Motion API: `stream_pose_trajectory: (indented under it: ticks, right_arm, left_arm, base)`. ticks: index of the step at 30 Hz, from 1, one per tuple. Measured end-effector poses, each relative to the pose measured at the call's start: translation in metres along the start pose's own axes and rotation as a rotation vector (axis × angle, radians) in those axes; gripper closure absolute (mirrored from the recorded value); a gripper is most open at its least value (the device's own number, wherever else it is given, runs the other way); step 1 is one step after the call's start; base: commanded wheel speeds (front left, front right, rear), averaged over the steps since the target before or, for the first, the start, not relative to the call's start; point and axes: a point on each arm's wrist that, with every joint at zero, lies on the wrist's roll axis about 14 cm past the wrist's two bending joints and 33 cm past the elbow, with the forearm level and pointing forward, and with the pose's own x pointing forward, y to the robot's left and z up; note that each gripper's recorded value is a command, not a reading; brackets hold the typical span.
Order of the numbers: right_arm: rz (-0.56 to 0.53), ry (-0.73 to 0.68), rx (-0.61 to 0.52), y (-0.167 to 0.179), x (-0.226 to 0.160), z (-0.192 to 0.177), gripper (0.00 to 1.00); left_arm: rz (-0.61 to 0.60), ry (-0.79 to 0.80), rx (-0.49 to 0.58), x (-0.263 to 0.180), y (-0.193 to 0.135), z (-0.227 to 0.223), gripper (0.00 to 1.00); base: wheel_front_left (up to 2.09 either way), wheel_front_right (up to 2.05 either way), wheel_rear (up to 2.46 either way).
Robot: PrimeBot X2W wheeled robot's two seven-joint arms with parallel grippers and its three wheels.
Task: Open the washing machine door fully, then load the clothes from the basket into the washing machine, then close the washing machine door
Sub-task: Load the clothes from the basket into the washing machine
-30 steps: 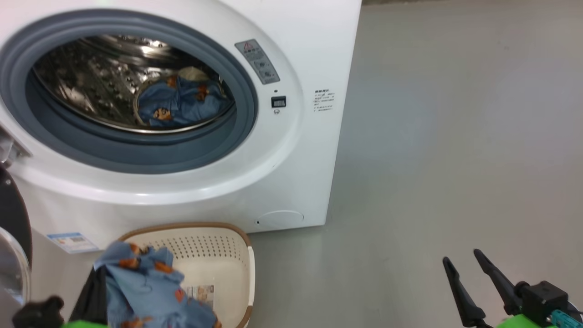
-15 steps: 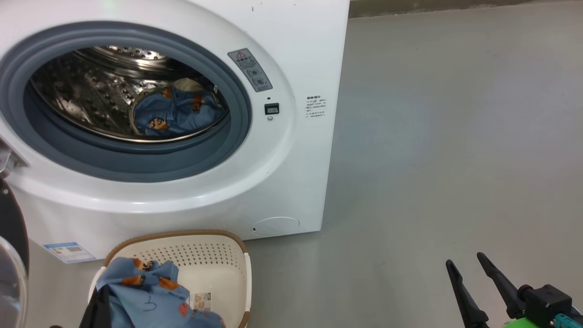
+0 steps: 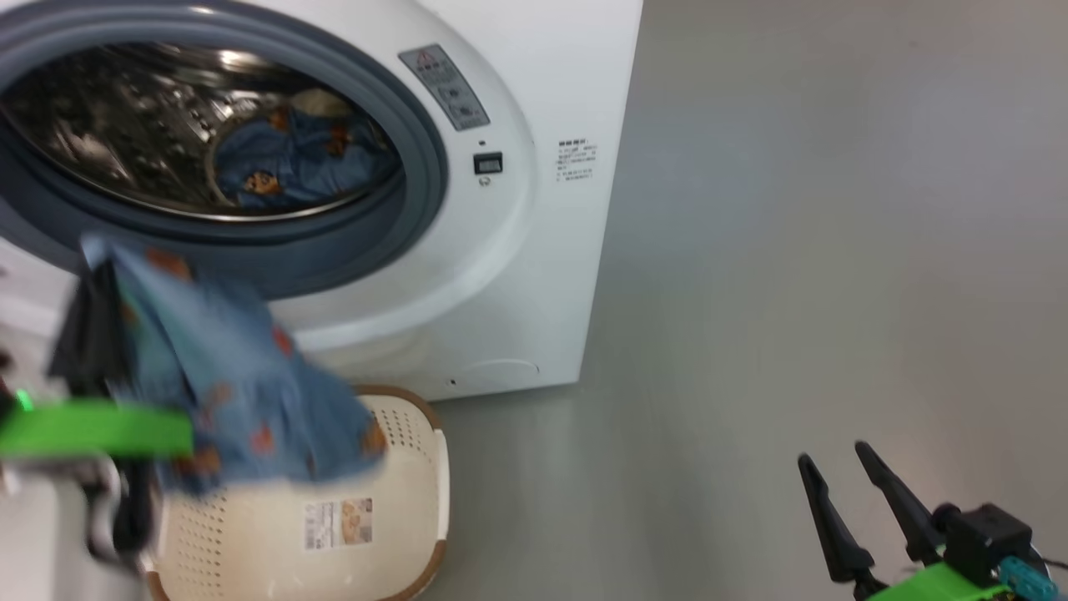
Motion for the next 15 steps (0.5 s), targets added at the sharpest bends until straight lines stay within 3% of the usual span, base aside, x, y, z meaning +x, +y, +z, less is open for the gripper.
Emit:
stream_pose_trajectory:
  ticks: [8,15]
  right_arm:
    - [-0.020,0.010,0.009,-0.003,0.016,-0.004,0.00]
    - [-0.053,0.030,0.018,-0.010,0.022,-0.011,0.00]
  left_arm:
    - [-0.054,-0.101,0.047,0.077,-0.006,0.033,1.00]
    - [-0.028,0.075,0.053,0.101,0.005,-0.034,1.00]
  base:
    - [0.00,0.00,0.00]
    - [0.00,0.00,0.00]
